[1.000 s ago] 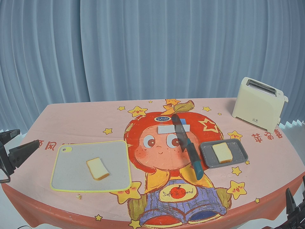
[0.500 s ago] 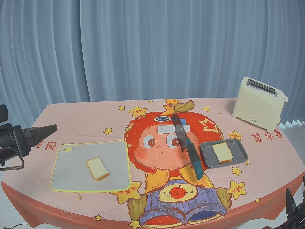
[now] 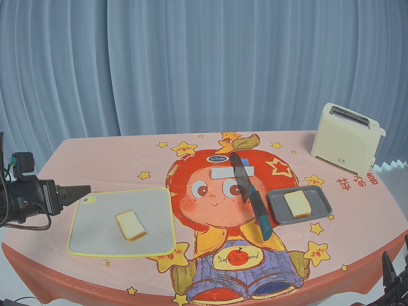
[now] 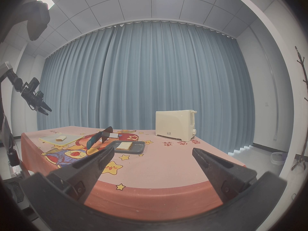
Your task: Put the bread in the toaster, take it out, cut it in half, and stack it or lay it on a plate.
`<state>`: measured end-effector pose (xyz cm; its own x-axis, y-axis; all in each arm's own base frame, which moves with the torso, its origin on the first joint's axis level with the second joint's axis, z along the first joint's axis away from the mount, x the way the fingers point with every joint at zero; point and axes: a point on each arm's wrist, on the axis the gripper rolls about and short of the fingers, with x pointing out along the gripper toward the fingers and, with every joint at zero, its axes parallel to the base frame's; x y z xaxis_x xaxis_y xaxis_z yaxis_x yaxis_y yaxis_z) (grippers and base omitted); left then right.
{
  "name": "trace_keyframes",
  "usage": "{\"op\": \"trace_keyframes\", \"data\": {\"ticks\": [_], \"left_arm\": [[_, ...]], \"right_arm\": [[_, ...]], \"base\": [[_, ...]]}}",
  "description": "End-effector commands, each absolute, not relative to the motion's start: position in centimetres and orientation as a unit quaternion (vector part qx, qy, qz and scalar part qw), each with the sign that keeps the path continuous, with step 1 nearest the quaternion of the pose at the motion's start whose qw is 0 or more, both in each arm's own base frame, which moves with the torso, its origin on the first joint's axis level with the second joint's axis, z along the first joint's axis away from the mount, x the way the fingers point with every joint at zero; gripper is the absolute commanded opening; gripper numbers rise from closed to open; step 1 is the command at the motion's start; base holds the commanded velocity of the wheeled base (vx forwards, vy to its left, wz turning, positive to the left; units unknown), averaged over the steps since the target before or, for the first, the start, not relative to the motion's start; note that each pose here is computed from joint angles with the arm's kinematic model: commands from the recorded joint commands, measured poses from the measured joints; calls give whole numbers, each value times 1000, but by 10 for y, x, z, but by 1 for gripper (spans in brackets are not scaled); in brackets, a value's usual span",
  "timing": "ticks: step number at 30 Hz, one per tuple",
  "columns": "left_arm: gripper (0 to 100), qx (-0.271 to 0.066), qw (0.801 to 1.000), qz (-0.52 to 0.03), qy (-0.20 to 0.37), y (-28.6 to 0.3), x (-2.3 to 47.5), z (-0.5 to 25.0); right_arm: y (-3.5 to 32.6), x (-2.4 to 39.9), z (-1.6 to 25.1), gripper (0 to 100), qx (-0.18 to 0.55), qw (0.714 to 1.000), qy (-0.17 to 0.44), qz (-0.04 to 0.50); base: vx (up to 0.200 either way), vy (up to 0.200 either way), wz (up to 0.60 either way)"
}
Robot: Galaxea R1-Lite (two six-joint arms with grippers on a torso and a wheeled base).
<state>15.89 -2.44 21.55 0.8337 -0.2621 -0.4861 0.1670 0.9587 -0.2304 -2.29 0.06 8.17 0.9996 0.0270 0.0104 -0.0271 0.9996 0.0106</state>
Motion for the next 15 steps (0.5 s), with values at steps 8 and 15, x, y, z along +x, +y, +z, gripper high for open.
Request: {"op": "trace_keyframes", "data": {"ticks": [8,15], "left_arm": [[100,-87,939,-112,314,-30,176,202],[100,-77,936,-92,332,-31,183,194]], "right_arm": [[1,-23,76,100,5,1000,-5,14],[1,-23,76,100,5,1000,-5,14]], "base": [[0,0,0],[0,0,0]]}}
